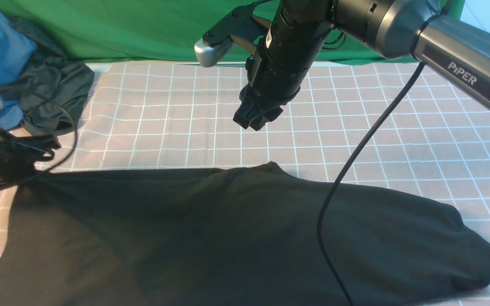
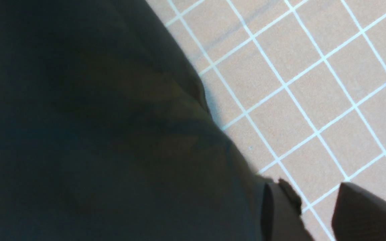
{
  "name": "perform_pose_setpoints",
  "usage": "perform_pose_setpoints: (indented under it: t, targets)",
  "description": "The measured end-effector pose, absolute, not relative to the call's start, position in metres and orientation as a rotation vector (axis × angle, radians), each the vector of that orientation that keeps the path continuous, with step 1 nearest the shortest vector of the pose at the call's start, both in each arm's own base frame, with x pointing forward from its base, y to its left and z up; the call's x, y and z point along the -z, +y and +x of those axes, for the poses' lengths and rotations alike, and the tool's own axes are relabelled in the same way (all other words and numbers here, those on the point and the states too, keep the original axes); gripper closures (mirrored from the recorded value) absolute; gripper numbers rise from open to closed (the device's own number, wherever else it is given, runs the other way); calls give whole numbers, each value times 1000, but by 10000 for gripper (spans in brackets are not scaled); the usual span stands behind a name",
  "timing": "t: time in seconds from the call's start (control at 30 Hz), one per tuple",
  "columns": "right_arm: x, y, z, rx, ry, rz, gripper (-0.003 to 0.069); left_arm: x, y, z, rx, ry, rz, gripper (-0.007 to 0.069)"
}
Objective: Fold a long-sleeved shirt over a pink coffee tablecloth.
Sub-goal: 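Pull the folded dark garment lengthwise by its ends to straighten it flat on the table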
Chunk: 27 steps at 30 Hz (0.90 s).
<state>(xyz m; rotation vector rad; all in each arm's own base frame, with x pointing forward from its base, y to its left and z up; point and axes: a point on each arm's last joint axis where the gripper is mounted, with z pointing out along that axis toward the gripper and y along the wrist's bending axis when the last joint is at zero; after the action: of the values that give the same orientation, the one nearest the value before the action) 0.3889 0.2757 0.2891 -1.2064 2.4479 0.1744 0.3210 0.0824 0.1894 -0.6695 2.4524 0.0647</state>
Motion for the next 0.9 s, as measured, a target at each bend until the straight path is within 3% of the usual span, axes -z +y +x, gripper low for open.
perform_pose_setpoints:
  t: [0.17,0.23,0.43,0.57,0.73,0.9]
  targets:
    - [-289,276,389,-174,2448,-1206,389,-189,89,319,-73,2442,-702,568]
    - [-289,276,389,-174,2449,-1207,389,-190,90,319,-86,2444,-686,530]
    - [-289,276,389,-174,2451,-1208,389,-201,95,324,-115,2450,-694,330]
    - [-289,275,389,-174,2452,-1209,389,-222,85,333,63,2484,-833,218]
    - [-289,275,388,-175,2453,-1209,389,-228,23,342,335,2686,-397,212]
    - [-289,275,388,-175,2454,-1210,389,-216,-31,356,378,2743,-103,212]
